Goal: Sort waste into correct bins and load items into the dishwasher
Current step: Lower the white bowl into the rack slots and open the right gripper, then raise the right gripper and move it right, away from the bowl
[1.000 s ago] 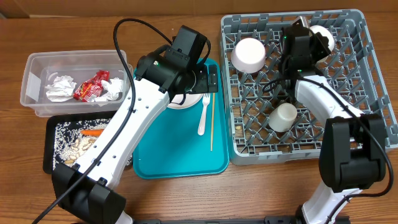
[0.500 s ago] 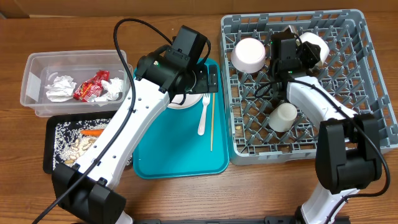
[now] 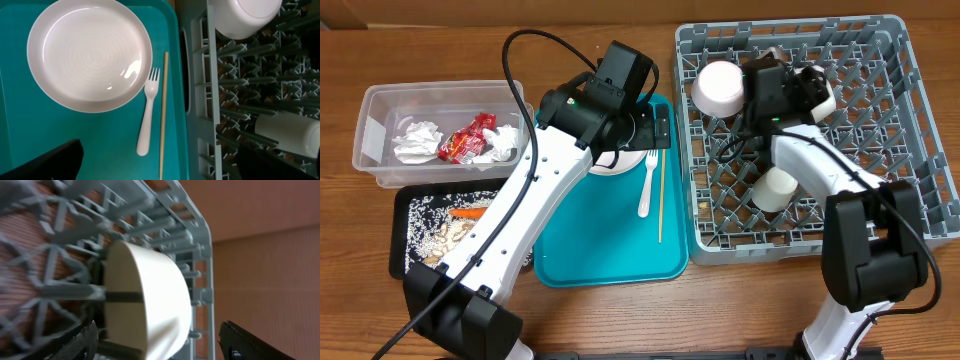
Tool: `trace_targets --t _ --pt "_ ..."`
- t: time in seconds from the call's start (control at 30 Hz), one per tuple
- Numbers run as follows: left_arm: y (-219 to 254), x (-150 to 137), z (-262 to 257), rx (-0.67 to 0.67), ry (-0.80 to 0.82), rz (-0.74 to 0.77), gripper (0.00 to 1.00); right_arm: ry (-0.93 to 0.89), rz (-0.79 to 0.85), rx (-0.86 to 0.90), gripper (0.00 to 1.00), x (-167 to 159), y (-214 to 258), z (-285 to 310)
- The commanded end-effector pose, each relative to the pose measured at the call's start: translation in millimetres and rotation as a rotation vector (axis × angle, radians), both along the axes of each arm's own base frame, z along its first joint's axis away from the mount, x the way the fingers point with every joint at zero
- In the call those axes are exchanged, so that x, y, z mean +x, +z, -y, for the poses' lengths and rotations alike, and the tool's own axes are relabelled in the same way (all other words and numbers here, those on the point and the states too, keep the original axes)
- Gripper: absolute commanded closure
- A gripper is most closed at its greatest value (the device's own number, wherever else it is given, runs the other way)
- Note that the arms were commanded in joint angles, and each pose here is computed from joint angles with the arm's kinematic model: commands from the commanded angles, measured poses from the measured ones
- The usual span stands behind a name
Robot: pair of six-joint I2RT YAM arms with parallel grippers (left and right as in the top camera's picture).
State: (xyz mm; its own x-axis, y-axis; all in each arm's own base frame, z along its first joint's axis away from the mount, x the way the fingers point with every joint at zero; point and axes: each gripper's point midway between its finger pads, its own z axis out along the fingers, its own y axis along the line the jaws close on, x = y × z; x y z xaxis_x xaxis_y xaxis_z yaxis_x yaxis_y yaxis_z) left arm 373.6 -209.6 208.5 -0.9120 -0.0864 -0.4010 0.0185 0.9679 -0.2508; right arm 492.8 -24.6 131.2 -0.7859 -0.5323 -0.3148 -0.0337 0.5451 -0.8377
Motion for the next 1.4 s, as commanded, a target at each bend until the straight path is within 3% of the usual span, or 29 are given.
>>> trace_targets --t 0.0,0.07,0.23,0.43,0.5,0.53,0.57,0.6,0.67,0.73,0.93,1.13,1.37 --pt "13.0 2.7 0.5 -0.001 -0.014 0.039 0.00 0.080 0.008 0.059 0.16 1.7 1.7 -28.6" --pt "13.0 2.7 0.6 -0.001 -0.014 0.039 0.00 0.084 0.017 0.062 0.16 1.4 5.2 -31.2" --pt "13.0 2.7 0.6 -0.001 -0.014 0.039 0.00 0.044 0.141 0.180 0.00 1.0 26.5 -34.7" --pt "13.0 2.7 0.5 -0.001 -0.014 0.039 0.00 0.091 0.243 0.467 0.00 -5.4 64.9 -41.0" --pt "13.0 2.7 0.6 -0.001 -0.014 0.039 0.00 0.079 0.287 0.528 0.09 -7.8 79.3 -30.5" --pt "13.0 2.6 0.7 -0.001 -0.014 0.039 0.00 0.067 0.310 0.559 0.27 -9.0 85.5 -24.6" --pt "13.0 2.6 0.7 -0.001 -0.014 0.039 0.00 0.044 0.347 0.604 0.60 -10.5 93.1 -15.7" --pt "13.0 2.7 0.6 -0.001 -0.014 0.039 0.00 0.018 0.381 0.645 0.77 -11.6 98.6 -7.8" --pt "13.0 2.7 0.6 -0.001 -0.014 0.039 0.00 -0.033 0.442 0.756 0.92 -14.6 106.8 9.9" --pt "13.0 2.7 0.5 -0.001 -0.014 0.039 0.00 -0.038 0.444 0.864 0.96 -15.3 105.3 17.9" --pt "13.0 2.7 0.6 -0.001 -0.014 0.039 0.00 0.037 0.360 1.221 0.96 -16.4 90.9 25.1" --pt "13.0 2.7 0.6 -0.001 -0.014 0.039 0.00 -0.123 0.395 1.271 0.96 -18.8 66.8 71.1" --pt "13.0 2.7 0.5 -0.001 -0.014 0.039 0.00 -0.177 0.320 1.291 0.96 -12.8 25.9 71.7"
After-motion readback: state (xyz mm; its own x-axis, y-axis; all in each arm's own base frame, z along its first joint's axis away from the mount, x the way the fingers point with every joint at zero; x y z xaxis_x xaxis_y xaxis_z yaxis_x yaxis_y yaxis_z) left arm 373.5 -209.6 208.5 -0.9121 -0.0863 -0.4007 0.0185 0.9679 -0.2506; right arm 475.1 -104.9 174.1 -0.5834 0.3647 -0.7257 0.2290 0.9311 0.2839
